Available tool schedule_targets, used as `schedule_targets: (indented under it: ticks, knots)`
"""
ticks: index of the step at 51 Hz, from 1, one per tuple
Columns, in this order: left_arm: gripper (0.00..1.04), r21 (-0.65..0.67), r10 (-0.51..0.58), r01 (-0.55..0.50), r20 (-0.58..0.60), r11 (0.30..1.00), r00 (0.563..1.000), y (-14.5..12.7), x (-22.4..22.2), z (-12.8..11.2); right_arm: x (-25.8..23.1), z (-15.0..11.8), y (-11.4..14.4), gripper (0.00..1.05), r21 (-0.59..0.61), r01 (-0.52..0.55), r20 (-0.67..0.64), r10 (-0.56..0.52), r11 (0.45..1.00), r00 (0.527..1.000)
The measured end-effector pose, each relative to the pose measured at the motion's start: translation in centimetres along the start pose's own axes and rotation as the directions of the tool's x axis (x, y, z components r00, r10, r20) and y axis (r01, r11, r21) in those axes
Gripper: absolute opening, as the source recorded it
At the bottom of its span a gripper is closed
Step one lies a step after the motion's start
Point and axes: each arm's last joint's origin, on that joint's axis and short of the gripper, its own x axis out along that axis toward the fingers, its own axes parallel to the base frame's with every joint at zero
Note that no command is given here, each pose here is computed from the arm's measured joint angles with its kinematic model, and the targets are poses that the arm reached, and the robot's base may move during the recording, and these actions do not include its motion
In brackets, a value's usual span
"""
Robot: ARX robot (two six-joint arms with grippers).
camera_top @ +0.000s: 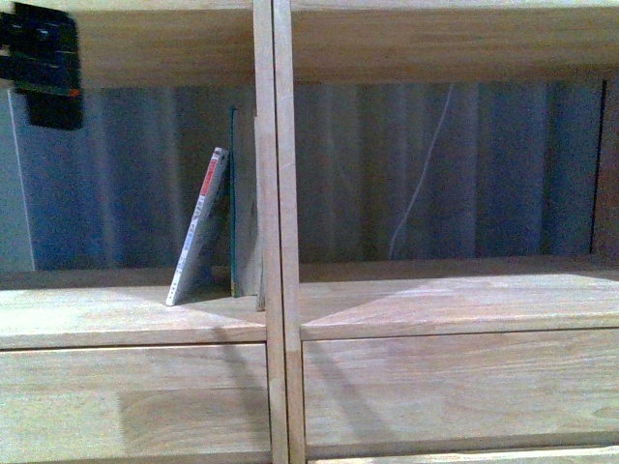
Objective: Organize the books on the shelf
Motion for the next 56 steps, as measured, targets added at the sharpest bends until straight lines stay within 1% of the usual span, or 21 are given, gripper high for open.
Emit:
schedule_targets:
  ticks: [12,20,23,30,34,40,42,43,44,45,46,48,51,53,56]
  knots:
    - [0.97,0.049,0.118,-0.115,-0.046,0.992,0.992,2.2,-7.1,0.8,0.0,0.0,0.0,0.03,0.000,0.000,0.000,0.000,1.000,1.000]
    - [0.97,0.057,0.186,-0.183,-0.044,0.981,0.982,2.4,-11.8,0.8,0.0,0.0,0.0,0.03,0.000,0.000,0.000,0.000,1.000,1.000]
    - [0.97,0.063,0.225,-0.221,-0.075,0.973,0.971,1.9,-14.4,-0.2,0.0,0.0,0.0,0.03,0.000,0.000,0.000,0.000,1.000,1.000]
    - [0.97,0.039,0.246,-0.243,-0.155,0.969,0.957,0.6,-18.7,-2.7,0.0,0.0,0.0,0.03,0.000,0.000,0.000,0.000,1.000,1.000]
    - [0.97,-0.003,0.219,-0.223,-0.182,0.975,0.959,-0.3,-20.3,-4.2,0.0,0.0,0.0,0.03,0.000,0.000,0.000,0.000,1.000,1.000]
    - [0.97,-0.064,0.160,-0.175,-0.194,0.983,0.968,-1.1,-20.9,-5.6,0.0,0.0,0.0,0.03,0.000,0.000,0.000,0.000,1.000,1.000]
    - [0.91,-0.086,0.066,-0.087,-0.217,0.992,0.974,-1.1,-21.0,-5.9,0.0,0.0,0.0,0.03,0.000,0.000,0.000,0.000,1.000,1.000]
    - [0.86,-0.100,0.006,-0.032,-0.247,0.994,0.969,-1.2,-21.2,-6.4,0.0,0.0,0.0,0.03,0.000,0.000,0.000,0.000,1.000,1.000]
    - [0.84,-0.104,-0.009,-0.018,-0.257,0.994,0.966,-1.1,-21.3,-6.5,0.0,0.0,0.0,0.03,0.000,0.000,0.000,0.000,1.000,1.000]
    - [0.79,-0.112,-0.049,0.017,-0.286,0.994,0.957,-1.0,-21.5,-7.0,0.0,0.0,0.0,0.03,0.000,0.000,0.000,0.000,1.000,1.000]
    - [0.77,-0.119,-0.057,0.023,-0.294,0.993,0.954,-1.0,-21.5,-7.2,0.0,0.0,0.0,0.03,0.000,0.001,0.000,-0.001,1.000,1.000]
    - [0.70,-0.131,-0.079,0.039,-0.319,0.991,0.944,-0.8,-21.7,-7.7,0.0,0.0,0.0,0.03,0.000,0.000,0.000,0.000,1.000,1.000]
    - [0.59,-0.153,-0.086,0.037,-0.326,0.988,0.942,-0.4,-21.8,-8.2,0.0,0.0,0.0,0.03,0.000,0.000,0.000,0.000,1.000,1.000]
    - [0.49,-0.169,-0.085,0.032,-0.318,0.985,0.944,0.0,-21.9,-8.3,0.0,0.0,0.0,0.03,0.000,0.000,0.000,0.000,1.000,1.000]
    - [0.38,-0.179,-0.083,0.027,-0.312,0.984,0.947,0.4,-21.9,-8.5,0.0,0.0,0.0,0.03,0.000,0.000,0.000,0.000,1.000,1.000]
